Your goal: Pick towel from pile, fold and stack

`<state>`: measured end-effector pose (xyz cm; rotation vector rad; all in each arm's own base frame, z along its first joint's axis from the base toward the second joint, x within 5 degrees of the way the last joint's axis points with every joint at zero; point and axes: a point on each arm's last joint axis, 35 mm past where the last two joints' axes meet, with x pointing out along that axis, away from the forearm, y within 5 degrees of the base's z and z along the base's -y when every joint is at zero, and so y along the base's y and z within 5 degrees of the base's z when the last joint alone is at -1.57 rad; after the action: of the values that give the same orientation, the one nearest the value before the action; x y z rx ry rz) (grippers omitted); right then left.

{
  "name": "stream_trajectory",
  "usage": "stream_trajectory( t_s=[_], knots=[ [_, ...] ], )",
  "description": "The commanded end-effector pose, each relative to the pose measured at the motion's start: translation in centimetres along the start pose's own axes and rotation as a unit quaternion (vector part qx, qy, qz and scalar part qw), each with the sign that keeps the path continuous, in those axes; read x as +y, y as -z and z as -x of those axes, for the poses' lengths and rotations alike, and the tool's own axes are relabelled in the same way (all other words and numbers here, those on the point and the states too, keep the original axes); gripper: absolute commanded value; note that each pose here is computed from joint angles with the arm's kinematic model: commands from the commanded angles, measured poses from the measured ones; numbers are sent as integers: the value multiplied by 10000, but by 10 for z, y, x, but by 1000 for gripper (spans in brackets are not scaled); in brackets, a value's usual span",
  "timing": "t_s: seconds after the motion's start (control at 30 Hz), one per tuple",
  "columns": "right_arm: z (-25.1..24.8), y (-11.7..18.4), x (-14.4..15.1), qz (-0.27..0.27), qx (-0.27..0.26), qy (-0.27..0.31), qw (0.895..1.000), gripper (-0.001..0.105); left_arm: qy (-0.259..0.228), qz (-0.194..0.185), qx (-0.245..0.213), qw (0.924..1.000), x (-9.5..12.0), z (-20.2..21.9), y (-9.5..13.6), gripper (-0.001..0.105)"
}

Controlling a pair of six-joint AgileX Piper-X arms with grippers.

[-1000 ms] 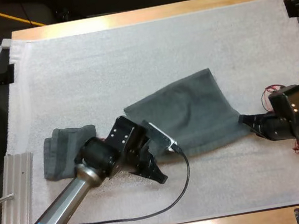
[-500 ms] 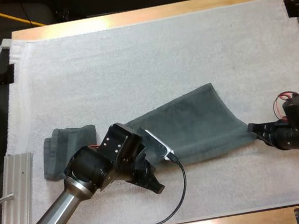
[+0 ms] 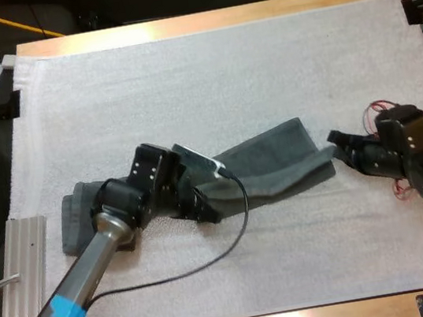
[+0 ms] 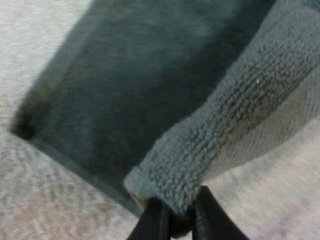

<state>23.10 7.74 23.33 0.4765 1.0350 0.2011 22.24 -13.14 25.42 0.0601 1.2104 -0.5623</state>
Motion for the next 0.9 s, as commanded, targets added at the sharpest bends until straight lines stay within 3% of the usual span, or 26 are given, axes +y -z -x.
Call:
stream_trajectory(
  t_s=[0.0, 0.1, 0.33, 0.5, 0.7, 0.77, 0.8, 0.87],
  knots=[
    [-21, -15, 1, -279, -275, -282, 9988, 0, -57, 224, -147, 9996, 16, -9, -11, 0],
    [-20, -12, 2, -212, -169, -202, 9994, 0, -61, 220, -156, 9996, 16, -10, -10, 0],
    [-54, -21, -2, -575, -293, -282, 9975, 0, -348, 493, -178, 9980, 39, -30, -19, 0],
    [-68, -24, -5, -620, -450, -211, 9968, 0, -793, 505, -282, 9952, 48, -39, -24, 0],
    [-73, -27, -7, -624, -613, -90, 9961, 1, -882, 492, -419, 9940, 52, -41, -27, 1],
    [-75, -27, -7, -634, -648, -118, 9958, 5, -871, 505, -439, 9940, 53, -42, -28, 5],
    [-78, -28, -8, -663, -660, -150, 9955, 15, -842, 500, -438, 9942, 53, -43, -28, 10],
    [-74, -28, -6, -610, -680, -201, 9956, 24, -811, 497, -515, 9941, 51, -40, -30, 22]
  ],
)
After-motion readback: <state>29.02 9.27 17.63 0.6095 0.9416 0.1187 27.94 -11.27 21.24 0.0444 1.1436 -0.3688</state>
